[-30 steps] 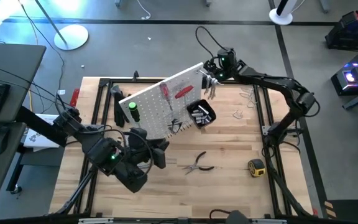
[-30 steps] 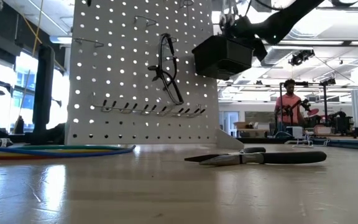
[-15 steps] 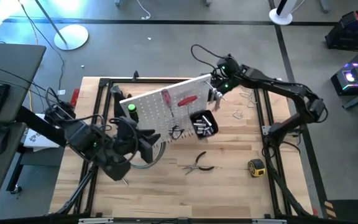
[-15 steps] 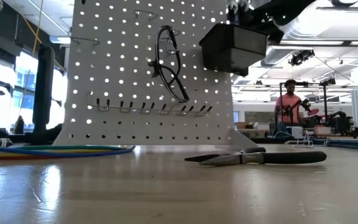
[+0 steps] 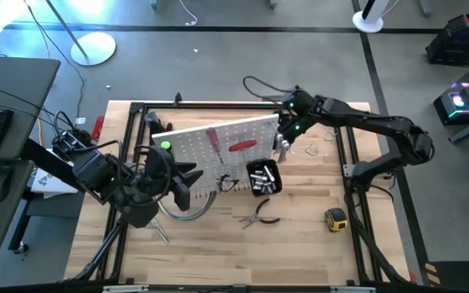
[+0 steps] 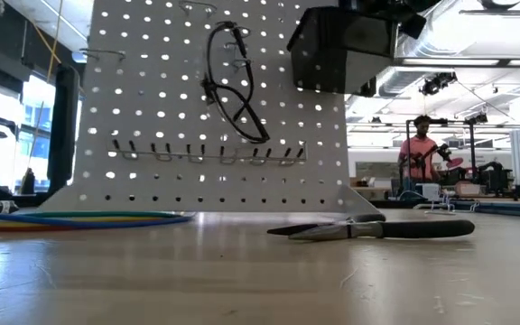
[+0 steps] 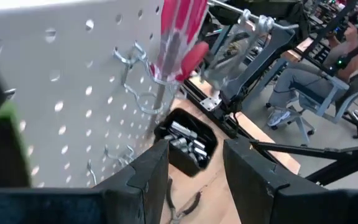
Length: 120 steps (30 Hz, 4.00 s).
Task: Hang tools onto peg board
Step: Adjust the peg board, then hang the measuring tape on peg board
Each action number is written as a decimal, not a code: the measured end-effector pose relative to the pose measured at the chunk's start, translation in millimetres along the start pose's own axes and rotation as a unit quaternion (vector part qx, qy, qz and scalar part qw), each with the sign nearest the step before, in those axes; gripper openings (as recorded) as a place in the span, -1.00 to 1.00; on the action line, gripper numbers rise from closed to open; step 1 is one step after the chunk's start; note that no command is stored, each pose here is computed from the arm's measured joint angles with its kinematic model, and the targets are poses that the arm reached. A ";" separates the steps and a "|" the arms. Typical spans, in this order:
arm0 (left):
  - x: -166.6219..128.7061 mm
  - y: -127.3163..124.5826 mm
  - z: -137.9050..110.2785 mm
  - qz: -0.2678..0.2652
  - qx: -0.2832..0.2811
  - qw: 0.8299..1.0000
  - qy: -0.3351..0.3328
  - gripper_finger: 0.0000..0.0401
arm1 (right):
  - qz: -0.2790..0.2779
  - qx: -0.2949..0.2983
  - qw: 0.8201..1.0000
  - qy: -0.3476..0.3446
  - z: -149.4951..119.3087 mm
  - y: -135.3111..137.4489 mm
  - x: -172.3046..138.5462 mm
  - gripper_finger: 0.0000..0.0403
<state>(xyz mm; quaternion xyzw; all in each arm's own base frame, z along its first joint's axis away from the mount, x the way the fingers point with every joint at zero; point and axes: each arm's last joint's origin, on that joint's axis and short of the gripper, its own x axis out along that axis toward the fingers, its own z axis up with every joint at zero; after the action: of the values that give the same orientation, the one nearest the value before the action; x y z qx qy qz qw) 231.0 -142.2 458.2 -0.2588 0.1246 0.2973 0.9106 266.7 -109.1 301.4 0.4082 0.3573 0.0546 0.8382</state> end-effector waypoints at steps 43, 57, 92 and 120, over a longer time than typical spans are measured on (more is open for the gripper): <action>-57.4 15.9 10.7 -0.117 0.041 0.991 0.056 -0.28 | -0.220 -0.007 0.961 0.167 -148.9 80.1 -33.8 -0.65; -38.0 -0.9 -7.4 -0.082 -0.028 0.994 0.066 -0.28 | -0.369 0.178 0.886 0.216 -248.7 47.3 9.9 0.27; -38.5 -3.2 -12.1 -0.132 0.056 0.977 0.159 -0.28 | -0.494 0.374 0.780 0.090 -294.0 53.3 25.5 0.27; -37.8 -27.3 -19.4 -0.197 0.005 0.964 0.180 -0.28 | -0.439 0.239 0.864 0.066 -276.2 81.9 17.9 0.04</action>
<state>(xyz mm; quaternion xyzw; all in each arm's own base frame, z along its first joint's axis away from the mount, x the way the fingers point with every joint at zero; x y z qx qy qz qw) 216.2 -189.6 467.2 -0.3226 0.2349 0.0594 0.9150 118.5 130.1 237.1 0.3925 0.5565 -0.3787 0.6268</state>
